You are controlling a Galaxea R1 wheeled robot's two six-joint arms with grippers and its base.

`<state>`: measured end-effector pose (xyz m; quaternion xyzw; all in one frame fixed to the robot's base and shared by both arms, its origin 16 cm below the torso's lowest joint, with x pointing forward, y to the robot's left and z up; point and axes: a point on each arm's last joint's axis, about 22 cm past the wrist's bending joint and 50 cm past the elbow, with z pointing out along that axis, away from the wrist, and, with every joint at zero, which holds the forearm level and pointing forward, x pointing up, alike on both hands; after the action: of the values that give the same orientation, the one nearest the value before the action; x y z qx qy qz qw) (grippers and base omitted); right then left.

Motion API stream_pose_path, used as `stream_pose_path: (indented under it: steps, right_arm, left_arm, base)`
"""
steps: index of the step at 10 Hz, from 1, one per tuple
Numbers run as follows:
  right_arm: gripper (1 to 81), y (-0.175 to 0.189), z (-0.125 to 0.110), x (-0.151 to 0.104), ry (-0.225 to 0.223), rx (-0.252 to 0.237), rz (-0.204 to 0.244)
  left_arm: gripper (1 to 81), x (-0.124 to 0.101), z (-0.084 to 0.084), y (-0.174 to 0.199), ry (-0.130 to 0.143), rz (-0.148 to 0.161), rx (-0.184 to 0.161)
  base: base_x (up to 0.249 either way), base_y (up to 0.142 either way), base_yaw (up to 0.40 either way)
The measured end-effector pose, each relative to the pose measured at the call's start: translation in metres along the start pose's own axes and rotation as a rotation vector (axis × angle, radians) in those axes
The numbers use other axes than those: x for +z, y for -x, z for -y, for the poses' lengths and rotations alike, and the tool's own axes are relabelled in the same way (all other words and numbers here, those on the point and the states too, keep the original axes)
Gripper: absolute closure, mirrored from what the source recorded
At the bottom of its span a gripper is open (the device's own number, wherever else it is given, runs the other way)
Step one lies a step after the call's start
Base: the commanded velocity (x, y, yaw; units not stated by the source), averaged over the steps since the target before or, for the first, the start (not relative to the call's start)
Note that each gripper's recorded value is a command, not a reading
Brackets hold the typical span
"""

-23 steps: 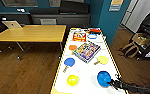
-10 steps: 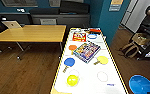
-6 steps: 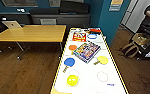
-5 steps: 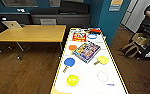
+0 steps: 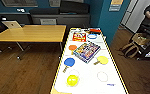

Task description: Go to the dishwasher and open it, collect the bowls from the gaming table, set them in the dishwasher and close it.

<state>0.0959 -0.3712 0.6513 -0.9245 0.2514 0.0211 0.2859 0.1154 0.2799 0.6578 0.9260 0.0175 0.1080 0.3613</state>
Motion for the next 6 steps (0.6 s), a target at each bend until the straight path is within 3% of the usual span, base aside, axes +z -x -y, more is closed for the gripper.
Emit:
stream_pose_path:
  steps: [1,3,5,6]
  right_arm:
    - [81.1,0.015,-0.006,0.014,-0.012,0.002,0.000]
    - [81.1,0.043,-0.014,0.039,-0.027,0.003,0.013]
    - [81.1,0.055,-0.002,0.056,-0.068,-0.001,0.014]
    - [81.1,0.056,-0.002,0.058,-0.071,-0.008,0.015]
  left_arm:
    - [1.0,-0.008,-0.008,-0.017,0.012,-0.022,0.010]
    - [1.0,-0.016,-0.016,-0.056,0.028,-0.107,0.016]
    - [1.0,-0.023,-0.011,-0.080,0.019,-0.200,-0.099]
    - [1.0,-0.025,-0.008,-0.086,0.014,-0.224,-0.128]
  base:
    - [0.000,0.000,0.000]
    - [0.000,0.000,0.000]
    - [0.000,0.000,0.000]
    - [0.000,0.000,0.000]
